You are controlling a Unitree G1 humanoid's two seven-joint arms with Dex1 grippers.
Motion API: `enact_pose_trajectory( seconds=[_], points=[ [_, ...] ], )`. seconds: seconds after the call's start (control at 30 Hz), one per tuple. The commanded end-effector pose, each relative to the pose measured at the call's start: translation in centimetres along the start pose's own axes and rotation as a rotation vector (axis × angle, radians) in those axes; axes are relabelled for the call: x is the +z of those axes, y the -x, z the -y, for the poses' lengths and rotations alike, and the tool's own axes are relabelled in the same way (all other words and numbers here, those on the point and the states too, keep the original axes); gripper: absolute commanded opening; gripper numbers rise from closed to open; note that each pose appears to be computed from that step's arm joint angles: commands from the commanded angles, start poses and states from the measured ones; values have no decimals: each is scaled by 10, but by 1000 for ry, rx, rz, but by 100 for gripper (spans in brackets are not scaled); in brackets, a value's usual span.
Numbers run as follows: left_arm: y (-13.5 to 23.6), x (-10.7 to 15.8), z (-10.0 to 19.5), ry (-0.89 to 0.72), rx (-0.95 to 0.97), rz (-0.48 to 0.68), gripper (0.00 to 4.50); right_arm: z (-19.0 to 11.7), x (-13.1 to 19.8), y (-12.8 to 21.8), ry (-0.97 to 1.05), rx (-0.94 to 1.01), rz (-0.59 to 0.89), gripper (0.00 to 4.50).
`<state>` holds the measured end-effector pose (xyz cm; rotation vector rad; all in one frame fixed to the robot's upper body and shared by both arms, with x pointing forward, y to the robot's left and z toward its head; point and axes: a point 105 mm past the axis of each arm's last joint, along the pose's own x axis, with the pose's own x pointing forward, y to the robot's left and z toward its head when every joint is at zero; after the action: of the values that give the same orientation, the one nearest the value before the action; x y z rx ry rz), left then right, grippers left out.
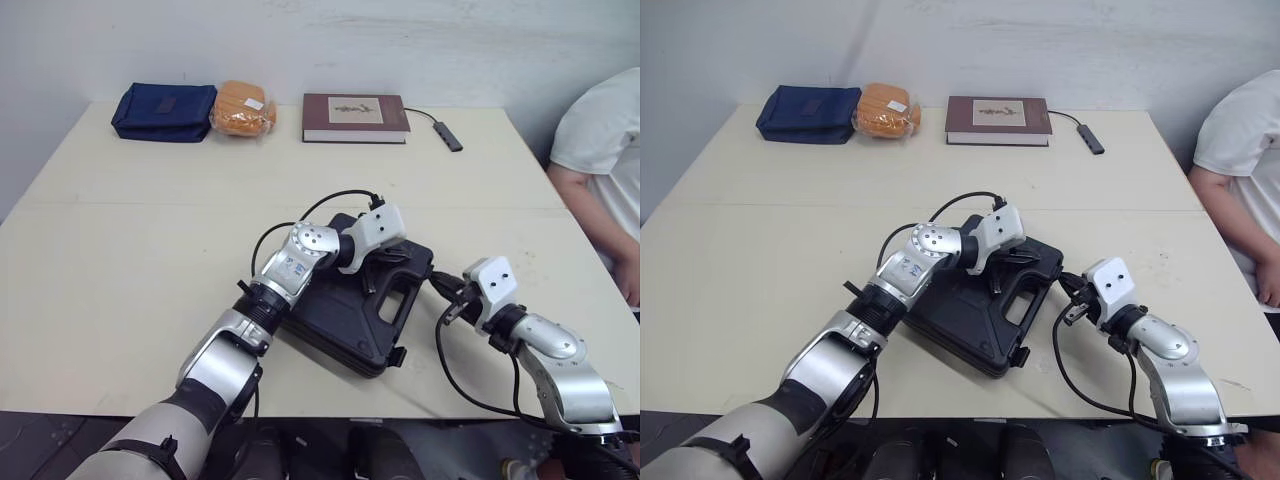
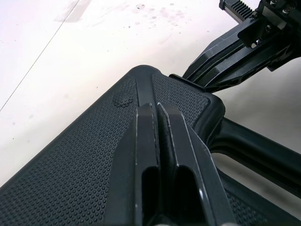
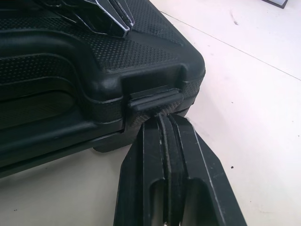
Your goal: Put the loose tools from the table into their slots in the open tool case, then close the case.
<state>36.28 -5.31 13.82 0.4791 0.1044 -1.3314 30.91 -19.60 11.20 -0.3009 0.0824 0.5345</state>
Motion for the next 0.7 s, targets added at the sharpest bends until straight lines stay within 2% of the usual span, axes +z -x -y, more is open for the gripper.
enact_pose_trajectory(
  seconds=[0.03, 0.2, 0.33, 0.7],
  points=[
    [-1, -76, 24, 120, -55, -252, 9, -7, 45, -5, 88, 64, 152, 0],
    [-1, -74, 27, 118, -73, -259, 9, -15, 47, -7, 94, 120, 145, 0],
    [2, -83, 30, 121, -89, -297, 9, -20, 57, -11, 88, 149, 156, 0],
    [5, -96, 35, 154, -99, -336, 9, -32, 57, -26, 91, 191, 147, 0]
  ],
)
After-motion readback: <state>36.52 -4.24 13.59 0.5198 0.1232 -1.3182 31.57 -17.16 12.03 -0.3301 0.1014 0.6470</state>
